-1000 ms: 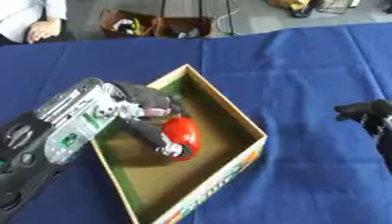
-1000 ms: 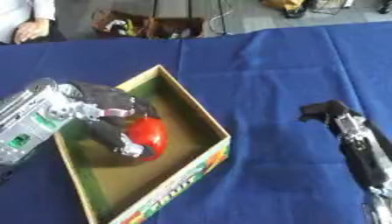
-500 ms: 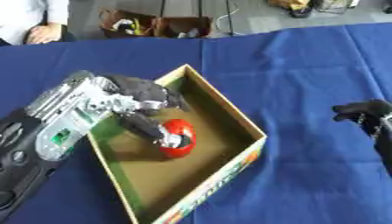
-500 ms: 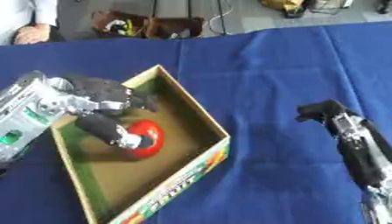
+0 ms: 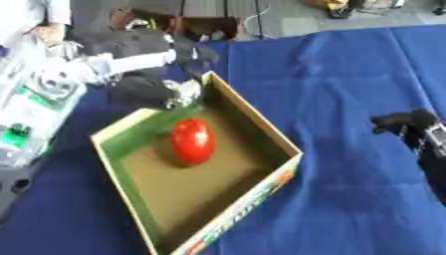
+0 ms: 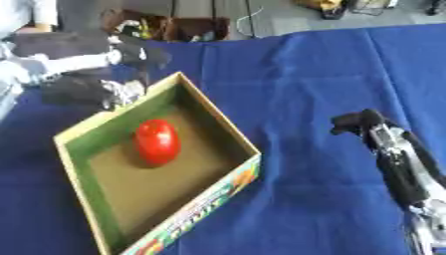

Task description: Pick up objects on the table and place them in the box.

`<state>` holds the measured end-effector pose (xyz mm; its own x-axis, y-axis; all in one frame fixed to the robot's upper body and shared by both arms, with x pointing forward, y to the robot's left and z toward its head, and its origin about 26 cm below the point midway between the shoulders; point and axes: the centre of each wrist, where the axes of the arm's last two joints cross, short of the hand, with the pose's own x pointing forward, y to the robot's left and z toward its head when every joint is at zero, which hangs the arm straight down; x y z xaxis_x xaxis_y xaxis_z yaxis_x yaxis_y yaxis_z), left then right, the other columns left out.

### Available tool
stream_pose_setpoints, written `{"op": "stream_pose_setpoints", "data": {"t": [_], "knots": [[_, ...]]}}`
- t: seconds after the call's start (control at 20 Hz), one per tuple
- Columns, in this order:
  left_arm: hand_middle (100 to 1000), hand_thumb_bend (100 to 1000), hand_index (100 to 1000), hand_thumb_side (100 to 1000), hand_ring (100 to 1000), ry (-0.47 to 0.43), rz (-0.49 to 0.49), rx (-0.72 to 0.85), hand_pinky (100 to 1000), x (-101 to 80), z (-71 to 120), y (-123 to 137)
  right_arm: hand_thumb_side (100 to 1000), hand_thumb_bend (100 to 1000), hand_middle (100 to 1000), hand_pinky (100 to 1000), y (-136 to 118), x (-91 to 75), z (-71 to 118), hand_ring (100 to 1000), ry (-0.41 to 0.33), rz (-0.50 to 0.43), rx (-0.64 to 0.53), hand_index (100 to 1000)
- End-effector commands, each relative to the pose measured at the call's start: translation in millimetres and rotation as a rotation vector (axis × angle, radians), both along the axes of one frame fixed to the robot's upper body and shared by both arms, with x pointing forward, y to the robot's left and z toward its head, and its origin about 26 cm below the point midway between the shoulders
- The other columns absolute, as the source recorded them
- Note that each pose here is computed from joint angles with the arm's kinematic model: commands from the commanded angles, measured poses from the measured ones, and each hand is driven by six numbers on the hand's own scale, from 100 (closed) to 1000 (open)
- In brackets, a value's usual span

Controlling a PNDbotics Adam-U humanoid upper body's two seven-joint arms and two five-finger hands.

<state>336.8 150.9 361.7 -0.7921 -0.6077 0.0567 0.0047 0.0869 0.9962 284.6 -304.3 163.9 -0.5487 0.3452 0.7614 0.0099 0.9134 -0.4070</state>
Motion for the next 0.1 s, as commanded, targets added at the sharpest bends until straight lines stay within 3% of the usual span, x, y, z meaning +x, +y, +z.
{"op": "stream_pose_setpoints", "data": {"t": [0.05,0.1], "knots": [[809,100,1000,1000,775,-0.064,-0.009,-0.145,834,-20.3,20.1,16.9,1000,100,569,910,-2.2,-1.7,5.2,826,-0.026,-0.011,0.005,702],[803,100,1000,1000,768,-0.071,-0.01,-0.186,833,-24.9,22.1,21.8,1000,100,569,910,-2.5,-1.8,5.1,826,-0.028,-0.014,0.007,701]]}}
